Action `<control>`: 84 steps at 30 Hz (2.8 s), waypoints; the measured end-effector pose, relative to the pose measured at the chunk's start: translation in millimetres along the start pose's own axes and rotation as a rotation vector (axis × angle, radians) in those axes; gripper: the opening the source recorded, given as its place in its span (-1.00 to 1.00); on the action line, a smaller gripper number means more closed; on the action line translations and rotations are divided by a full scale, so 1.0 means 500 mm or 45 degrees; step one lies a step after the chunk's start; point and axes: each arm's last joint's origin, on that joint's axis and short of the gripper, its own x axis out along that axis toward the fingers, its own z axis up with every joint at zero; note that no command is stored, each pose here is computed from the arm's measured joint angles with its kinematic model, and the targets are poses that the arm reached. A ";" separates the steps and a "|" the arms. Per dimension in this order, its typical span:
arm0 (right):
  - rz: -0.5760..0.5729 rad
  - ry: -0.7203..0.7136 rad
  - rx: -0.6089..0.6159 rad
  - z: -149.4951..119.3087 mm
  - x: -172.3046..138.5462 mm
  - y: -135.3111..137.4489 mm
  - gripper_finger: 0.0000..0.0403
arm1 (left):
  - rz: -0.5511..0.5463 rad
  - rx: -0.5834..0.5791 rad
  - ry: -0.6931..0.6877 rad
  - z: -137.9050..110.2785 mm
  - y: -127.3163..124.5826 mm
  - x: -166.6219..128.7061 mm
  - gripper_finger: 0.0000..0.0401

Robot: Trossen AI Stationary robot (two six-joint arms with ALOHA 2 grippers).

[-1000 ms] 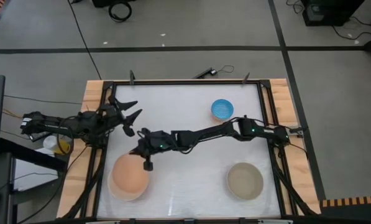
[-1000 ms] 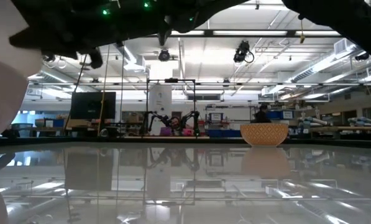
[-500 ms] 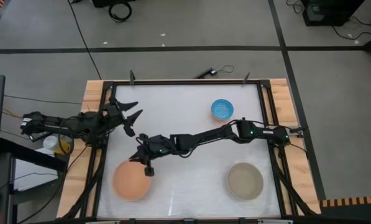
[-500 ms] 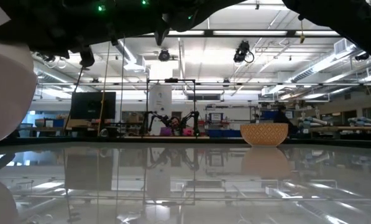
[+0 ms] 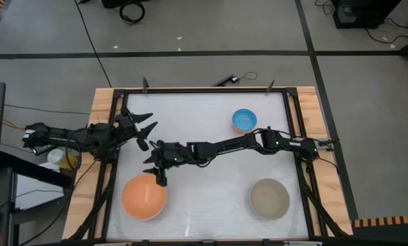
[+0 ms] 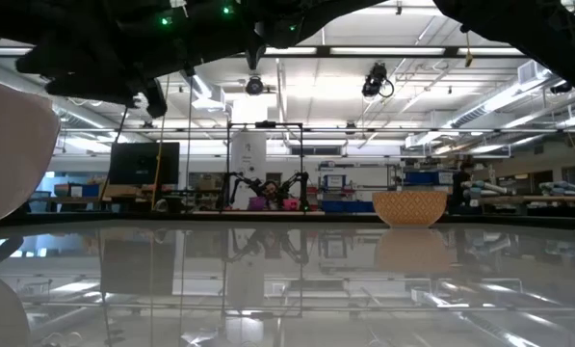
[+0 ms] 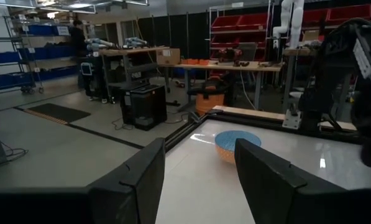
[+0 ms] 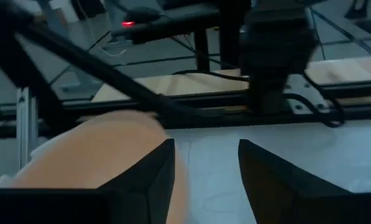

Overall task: Nest bowls inside each other
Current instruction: Stack the gray bowl into the orange bowl

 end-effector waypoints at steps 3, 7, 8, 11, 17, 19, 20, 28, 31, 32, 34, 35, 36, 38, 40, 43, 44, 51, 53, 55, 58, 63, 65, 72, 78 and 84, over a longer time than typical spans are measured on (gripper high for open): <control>-0.027 0.052 0.035 0.008 -0.005 -0.016 -0.13 | -0.002 0.004 0.004 -0.001 0.000 0.000 -0.02; -0.056 0.127 0.057 0.005 -0.008 -0.029 -0.17 | -0.002 0.004 0.005 -0.001 0.000 0.000 -0.02; -0.062 0.155 0.054 0.001 -0.009 -0.032 -0.18 | -0.002 0.006 0.007 -0.001 0.000 0.000 -0.02; -0.116 0.277 0.013 -0.011 -0.017 -0.034 -0.18 | -0.002 0.021 0.023 -0.004 0.000 0.000 -0.02; -0.307 0.589 0.021 0.005 -0.089 -0.028 -0.18 | -0.004 0.046 0.056 -0.010 0.000 0.000 -0.02; -0.336 0.705 0.038 -0.007 -0.110 -0.027 -0.18 | -0.004 0.051 0.062 -0.011 0.000 0.000 -0.02; -0.359 0.762 0.039 -0.014 -0.123 -0.027 -0.18 | -0.004 0.054 0.066 -0.012 0.000 0.000 -0.02; -0.578 0.933 0.096 -0.022 -0.286 0.003 -0.18 | -0.039 0.041 0.069 -0.013 -0.002 0.000 -0.02; -0.607 0.966 0.178 -0.047 -0.367 0.024 -0.18 | -0.151 0.007 0.061 -0.011 -0.008 0.000 -0.02; -0.609 0.970 0.210 -0.054 -0.398 0.035 -0.18 | -0.181 -0.002 0.055 -0.010 -0.010 0.001 -0.02; -0.585 1.001 0.277 -0.074 -0.453 0.056 -0.19 | -0.219 -0.013 0.041 -0.009 -0.014 0.004 -0.02; -0.564 1.036 0.301 -0.091 -0.479 0.067 -0.19 | -0.234 -0.015 0.040 -0.009 -0.017 0.007 -0.02; -0.542 1.072 0.312 -0.106 -0.502 0.077 -0.19 | -0.246 -0.013 0.042 -0.010 -0.019 0.009 -0.02; -0.496 1.125 0.309 -0.132 -0.548 0.096 -0.19 | -0.259 -0.008 0.051 -0.013 -0.026 0.016 -0.02; -0.469 1.165 0.322 -0.149 -0.590 0.110 -0.19 | -0.263 0.001 0.068 -0.018 -0.032 0.025 -0.02; -0.510 1.228 0.360 -0.172 -0.637 0.121 -0.19 | -0.264 0.006 0.095 -0.027 -0.044 0.039 -0.02; -0.523 1.242 0.369 -0.177 -0.650 0.123 -0.19 | -0.265 0.006 0.099 -0.029 -0.048 0.044 -0.02; -0.414 1.355 0.397 -0.198 -0.703 0.156 -0.19 | -0.305 -0.042 0.109 -0.043 -0.071 0.070 -0.02; -0.407 1.429 0.396 -0.205 -0.716 0.165 -0.19 | -0.334 -0.049 0.131 -0.046 -0.077 0.076 -0.02; -0.408 1.467 0.382 -0.212 -0.723 0.175 -0.19 | -0.348 -0.068 0.147 -0.044 -0.083 0.083 -0.02; -0.390 1.460 0.350 -0.218 -0.725 0.187 -0.19 | -0.353 -0.062 0.173 -0.043 -0.093 0.095 -0.02; -0.399 1.453 0.380 -0.261 -0.722 0.188 -0.19 | -0.356 -0.040 0.224 -0.045 -0.113 0.118 -0.02; -0.441 1.474 0.398 -0.284 -0.725 0.181 -0.19 | -0.356 -0.028 0.244 -0.046 -0.120 0.126 -0.02; -0.504 1.425 0.413 -0.327 -0.721 0.164 -0.61 | -0.391 -0.043 0.308 -0.050 -0.148 0.159 -0.02; -0.448 1.045 0.348 -0.271 -0.667 0.149 -0.90 | -0.503 0.071 0.400 -0.050 -0.202 0.185 -0.02; -0.439 0.558 0.449 -0.190 -0.604 0.093 -0.95 | -0.756 0.627 0.242 -0.026 -0.306 0.184 -0.02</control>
